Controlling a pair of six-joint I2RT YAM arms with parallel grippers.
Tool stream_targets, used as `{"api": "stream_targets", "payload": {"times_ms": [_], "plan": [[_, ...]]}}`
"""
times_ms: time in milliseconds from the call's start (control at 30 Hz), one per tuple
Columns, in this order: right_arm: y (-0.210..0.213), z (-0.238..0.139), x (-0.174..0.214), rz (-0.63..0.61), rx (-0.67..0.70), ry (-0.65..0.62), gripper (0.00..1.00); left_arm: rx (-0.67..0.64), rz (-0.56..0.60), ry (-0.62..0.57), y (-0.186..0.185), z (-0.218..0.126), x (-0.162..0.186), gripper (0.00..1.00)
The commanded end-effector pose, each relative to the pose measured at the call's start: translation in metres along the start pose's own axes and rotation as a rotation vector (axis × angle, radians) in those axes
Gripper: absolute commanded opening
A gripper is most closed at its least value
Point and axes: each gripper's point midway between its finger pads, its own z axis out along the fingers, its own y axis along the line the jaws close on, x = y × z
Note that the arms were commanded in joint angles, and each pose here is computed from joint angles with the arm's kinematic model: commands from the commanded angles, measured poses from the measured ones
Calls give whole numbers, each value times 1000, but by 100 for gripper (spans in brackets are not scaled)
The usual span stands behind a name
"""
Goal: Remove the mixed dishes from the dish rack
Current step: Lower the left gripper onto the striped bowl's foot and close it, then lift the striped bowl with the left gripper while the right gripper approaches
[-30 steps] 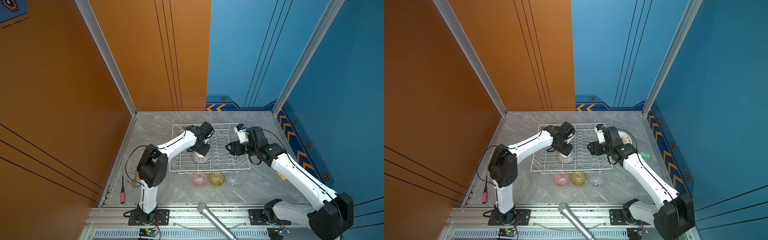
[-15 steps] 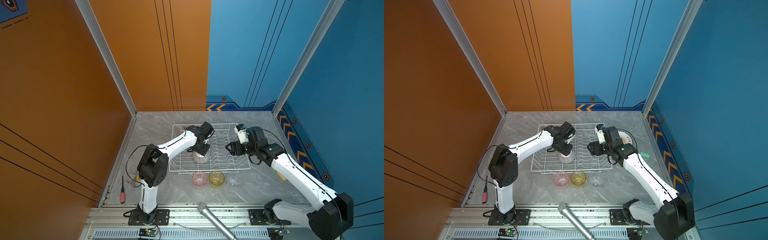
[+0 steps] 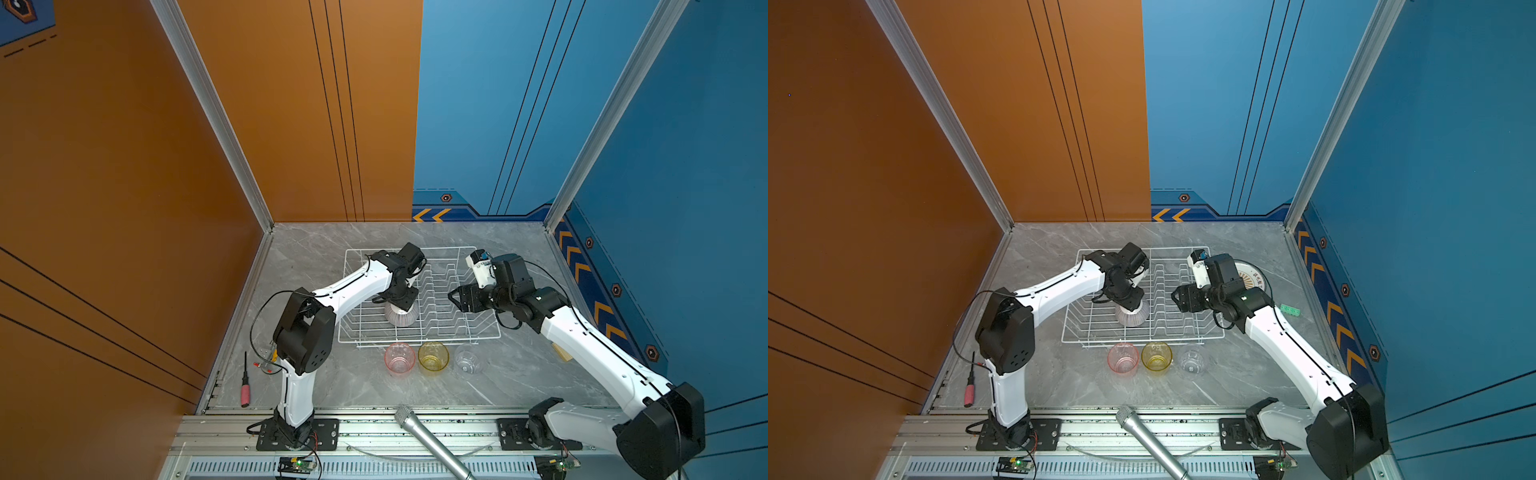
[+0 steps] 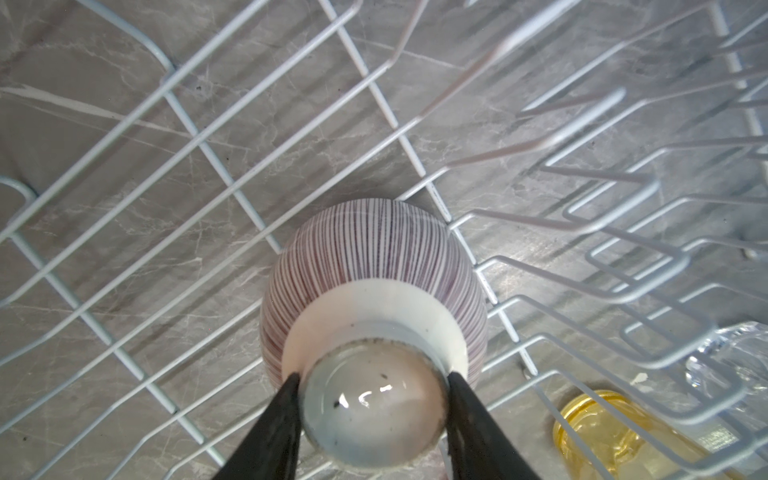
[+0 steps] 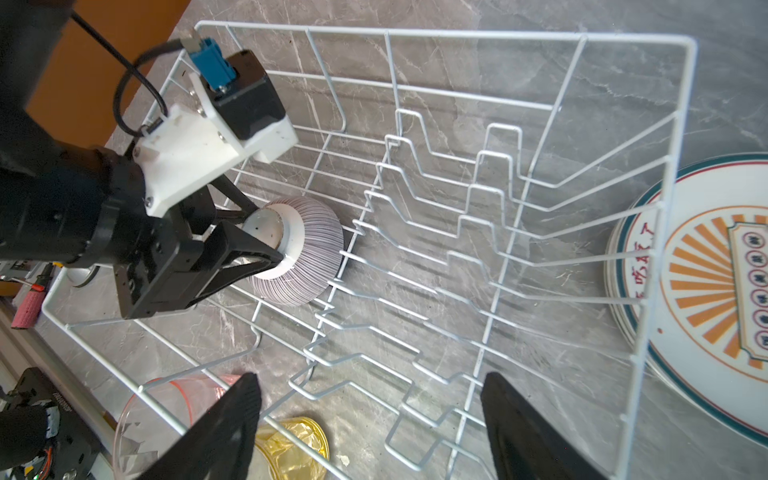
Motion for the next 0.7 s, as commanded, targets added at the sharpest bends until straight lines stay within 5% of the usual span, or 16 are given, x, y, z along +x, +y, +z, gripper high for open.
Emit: {"api": "stream_targets", "payload": {"times_ms": [0,667], "plan": [[4,7,3,31,-44,10,82,34,-6,-29,4,-14,-1,47],[40,24,12,84,-300,45,81,129,-49,-144,11,-48,-15,46]]}}
